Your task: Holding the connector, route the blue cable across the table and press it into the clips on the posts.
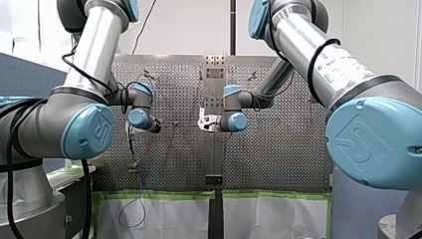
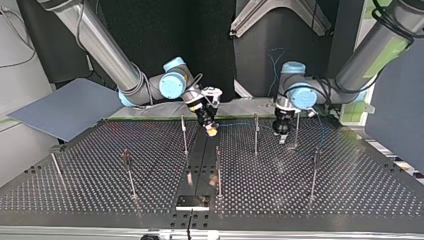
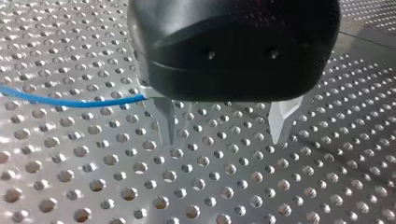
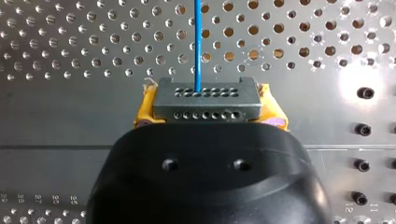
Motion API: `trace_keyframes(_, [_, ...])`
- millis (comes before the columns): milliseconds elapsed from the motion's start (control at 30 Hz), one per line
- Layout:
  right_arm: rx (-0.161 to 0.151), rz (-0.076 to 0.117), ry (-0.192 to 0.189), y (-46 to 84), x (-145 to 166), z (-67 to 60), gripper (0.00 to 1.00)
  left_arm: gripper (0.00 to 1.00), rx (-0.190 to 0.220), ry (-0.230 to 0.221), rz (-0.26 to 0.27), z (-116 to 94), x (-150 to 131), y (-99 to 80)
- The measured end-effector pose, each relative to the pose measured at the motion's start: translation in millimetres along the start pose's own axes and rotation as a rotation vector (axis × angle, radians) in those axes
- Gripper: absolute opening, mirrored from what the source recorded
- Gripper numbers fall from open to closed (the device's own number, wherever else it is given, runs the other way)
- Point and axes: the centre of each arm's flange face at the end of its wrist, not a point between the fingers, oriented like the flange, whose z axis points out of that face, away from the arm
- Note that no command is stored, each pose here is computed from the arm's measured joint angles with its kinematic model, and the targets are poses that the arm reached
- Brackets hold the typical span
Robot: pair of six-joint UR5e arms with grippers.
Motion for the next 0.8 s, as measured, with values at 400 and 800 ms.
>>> trace_keyframes(400, [-0.02, 0.006, -0.035, 11.4, -2, -3.6, 0.0, 1.0, 0.085, 0.014, 0.052, -42, -6, -17.5])
trace_keyframes(800, [-0.02, 0.006, -0.042, 11.4, -3, -4.4, 0.0, 1.0, 0.095, 0.014, 0.125, -89, -12, -23.0])
